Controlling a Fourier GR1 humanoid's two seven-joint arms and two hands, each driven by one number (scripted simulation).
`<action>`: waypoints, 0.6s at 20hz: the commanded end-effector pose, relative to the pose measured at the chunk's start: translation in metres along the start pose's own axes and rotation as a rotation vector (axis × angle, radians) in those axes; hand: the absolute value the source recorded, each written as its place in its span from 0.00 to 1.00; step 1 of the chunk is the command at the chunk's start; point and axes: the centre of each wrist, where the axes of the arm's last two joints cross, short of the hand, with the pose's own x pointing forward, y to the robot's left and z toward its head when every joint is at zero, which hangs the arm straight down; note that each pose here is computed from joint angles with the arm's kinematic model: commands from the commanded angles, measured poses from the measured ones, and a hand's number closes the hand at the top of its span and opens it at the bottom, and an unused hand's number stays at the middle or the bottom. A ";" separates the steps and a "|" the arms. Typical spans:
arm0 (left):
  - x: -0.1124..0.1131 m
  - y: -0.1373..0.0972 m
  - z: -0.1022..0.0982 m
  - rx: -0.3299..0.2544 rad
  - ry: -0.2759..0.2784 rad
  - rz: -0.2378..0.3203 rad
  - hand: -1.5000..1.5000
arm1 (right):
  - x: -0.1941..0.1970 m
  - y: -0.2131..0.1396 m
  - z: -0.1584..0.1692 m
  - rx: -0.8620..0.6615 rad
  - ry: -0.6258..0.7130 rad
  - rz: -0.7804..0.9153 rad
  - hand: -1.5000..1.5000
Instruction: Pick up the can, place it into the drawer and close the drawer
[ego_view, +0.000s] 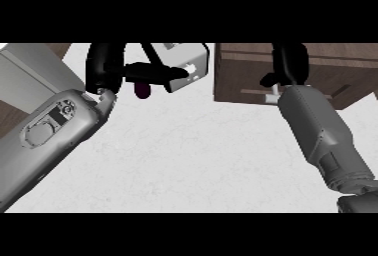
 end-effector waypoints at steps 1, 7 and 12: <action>0.001 0.009 0.003 0.002 -0.002 -0.001 0.00 | 0.021 -0.018 -0.027 -0.028 0.011 -0.041 0.00; -0.015 0.013 0.015 -0.004 0.003 -0.004 0.00 | 0.018 -0.016 -0.026 -0.003 -0.030 -0.120 0.00; -0.025 0.010 0.023 -0.005 0.019 0.004 0.00 | 0.033 -0.017 -0.030 -0.061 0.012 -0.328 0.00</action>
